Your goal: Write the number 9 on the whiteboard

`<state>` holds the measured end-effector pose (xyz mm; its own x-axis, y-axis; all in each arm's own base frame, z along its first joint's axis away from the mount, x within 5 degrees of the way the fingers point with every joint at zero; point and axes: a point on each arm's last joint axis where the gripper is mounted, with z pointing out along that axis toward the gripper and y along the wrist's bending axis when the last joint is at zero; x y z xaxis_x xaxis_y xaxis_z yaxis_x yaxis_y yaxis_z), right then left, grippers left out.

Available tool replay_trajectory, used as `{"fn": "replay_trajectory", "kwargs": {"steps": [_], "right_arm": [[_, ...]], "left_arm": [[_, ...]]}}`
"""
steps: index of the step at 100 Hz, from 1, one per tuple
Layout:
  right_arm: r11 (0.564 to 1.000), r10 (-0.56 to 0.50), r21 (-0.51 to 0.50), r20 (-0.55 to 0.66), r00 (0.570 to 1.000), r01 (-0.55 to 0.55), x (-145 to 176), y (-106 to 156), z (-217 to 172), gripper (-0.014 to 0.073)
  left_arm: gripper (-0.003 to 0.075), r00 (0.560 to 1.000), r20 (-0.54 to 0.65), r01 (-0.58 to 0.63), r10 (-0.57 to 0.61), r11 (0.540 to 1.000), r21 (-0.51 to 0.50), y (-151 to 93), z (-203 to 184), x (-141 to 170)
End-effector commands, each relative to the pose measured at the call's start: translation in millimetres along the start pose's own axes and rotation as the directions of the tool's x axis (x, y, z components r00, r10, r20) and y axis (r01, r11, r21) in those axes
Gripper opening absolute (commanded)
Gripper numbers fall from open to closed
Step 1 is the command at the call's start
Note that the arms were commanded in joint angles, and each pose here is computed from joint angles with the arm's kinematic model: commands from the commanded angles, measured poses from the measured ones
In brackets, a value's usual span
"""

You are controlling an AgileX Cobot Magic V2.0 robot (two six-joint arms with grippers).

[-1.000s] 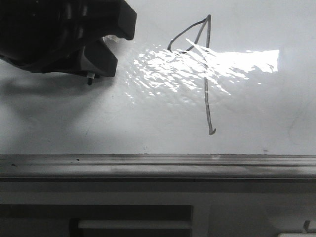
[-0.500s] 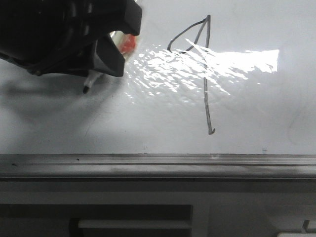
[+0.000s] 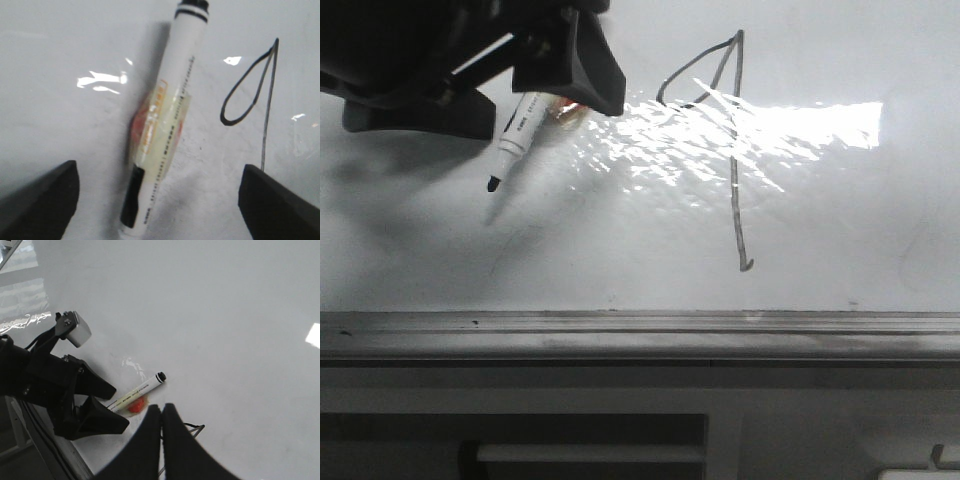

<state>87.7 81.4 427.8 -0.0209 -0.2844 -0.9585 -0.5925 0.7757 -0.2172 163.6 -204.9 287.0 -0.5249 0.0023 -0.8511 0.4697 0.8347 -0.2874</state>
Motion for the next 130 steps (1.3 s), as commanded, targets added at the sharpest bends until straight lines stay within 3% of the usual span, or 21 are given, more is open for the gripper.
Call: {"fn": "replay_trajectory", "kwargs": {"steps": [1,11,20,29,49,73,130], "right_arm": [[1.0,-0.018,0.021,0.068,0.998,0.016,-12,-5,-5,-0.0061],[0.999,-0.026,0.025,0.07,0.997,0.024,-5,-7,-8,-0.0061],[0.996,-0.083,0.048,0.098,0.992,0.079,10,-9,-14,-0.0061],[0.992,-0.114,0.056,0.112,0.987,0.109,35,-10,-21,-0.0061],[0.999,-0.007,0.051,0.132,0.991,0.0,83,-15,-39,-0.0061],[0.998,0.025,0.058,0.159,0.987,-0.034,106,-20,-52,-0.0061],[0.997,0.027,0.06,0.161,0.987,-0.037,107,-20,-53,-0.0061]], "left_arm": [[0.0651,0.995,0.091,0.026,-0.03,0.999,0.041,-1,-22,-21],[0.0627,0.984,0.167,0.037,-0.054,0.994,0.101,2,-52,-32],[0.0545,0.969,0.244,-0.068,0.041,0.992,0.104,11,-79,-34],[0.0395,0.955,0.287,-0.11,0.074,0.988,0.11,22,-100,-26],[-0.0023,0.94,0.339,-0.1,0.048,0.985,0.138,48,-131,5],[-0.002,0.94,0.339,-0.098,0.045,0.985,0.141,61,-137,27],[-0.002,0.954,0.291,-0.109,0.069,0.986,0.123,66,-128,43]]}}
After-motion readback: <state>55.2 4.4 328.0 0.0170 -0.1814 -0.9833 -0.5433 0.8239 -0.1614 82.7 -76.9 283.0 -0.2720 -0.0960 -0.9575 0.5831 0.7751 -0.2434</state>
